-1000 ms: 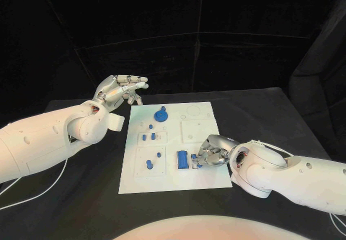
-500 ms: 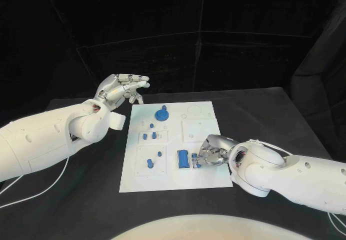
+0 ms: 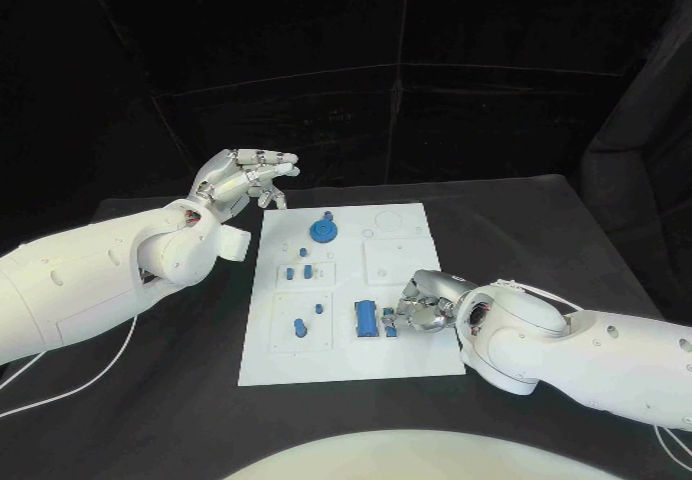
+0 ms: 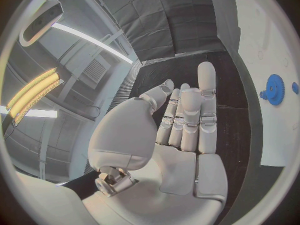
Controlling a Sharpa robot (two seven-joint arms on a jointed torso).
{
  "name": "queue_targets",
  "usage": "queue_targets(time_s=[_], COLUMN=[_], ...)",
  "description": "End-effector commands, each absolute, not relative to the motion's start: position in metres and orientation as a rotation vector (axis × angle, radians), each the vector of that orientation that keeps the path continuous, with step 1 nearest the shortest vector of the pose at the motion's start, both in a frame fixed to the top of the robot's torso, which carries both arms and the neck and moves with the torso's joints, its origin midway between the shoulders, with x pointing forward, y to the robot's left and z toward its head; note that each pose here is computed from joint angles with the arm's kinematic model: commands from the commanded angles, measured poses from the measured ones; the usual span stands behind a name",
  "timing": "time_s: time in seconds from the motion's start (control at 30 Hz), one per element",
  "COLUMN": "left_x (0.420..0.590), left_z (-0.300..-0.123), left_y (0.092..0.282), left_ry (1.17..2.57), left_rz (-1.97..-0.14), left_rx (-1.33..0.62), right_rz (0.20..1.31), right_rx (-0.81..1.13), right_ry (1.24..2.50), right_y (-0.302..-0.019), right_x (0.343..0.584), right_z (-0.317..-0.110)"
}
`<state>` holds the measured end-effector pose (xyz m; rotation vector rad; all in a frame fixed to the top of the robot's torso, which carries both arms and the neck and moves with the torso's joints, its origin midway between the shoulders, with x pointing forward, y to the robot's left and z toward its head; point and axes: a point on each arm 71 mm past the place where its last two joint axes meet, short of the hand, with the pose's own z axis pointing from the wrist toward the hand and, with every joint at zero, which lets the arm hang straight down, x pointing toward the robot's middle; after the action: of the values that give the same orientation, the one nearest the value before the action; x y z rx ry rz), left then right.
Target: Assemble the parts on the task board
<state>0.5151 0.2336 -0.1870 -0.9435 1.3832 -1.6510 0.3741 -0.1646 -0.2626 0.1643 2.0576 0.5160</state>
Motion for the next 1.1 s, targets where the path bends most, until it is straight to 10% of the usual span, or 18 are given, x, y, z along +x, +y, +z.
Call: queue_targets(time_s=[0.03, 1.1], left_x=[0.515, 0.516], left_z=[-0.186, -0.186], left_y=[0.233, 0.234], left_ry=[1.385, 1.385], left_rz=[-1.662, -1.656], left_rx=[-0.942, -0.944], right_rz=[0.506, 0.557], right_rx=[0.149, 0.045], right_ry=[2.038, 2.137], right_y=[-0.165, -0.179], right_x=[0.375, 0.366], right_z=[-0.261, -0.263])
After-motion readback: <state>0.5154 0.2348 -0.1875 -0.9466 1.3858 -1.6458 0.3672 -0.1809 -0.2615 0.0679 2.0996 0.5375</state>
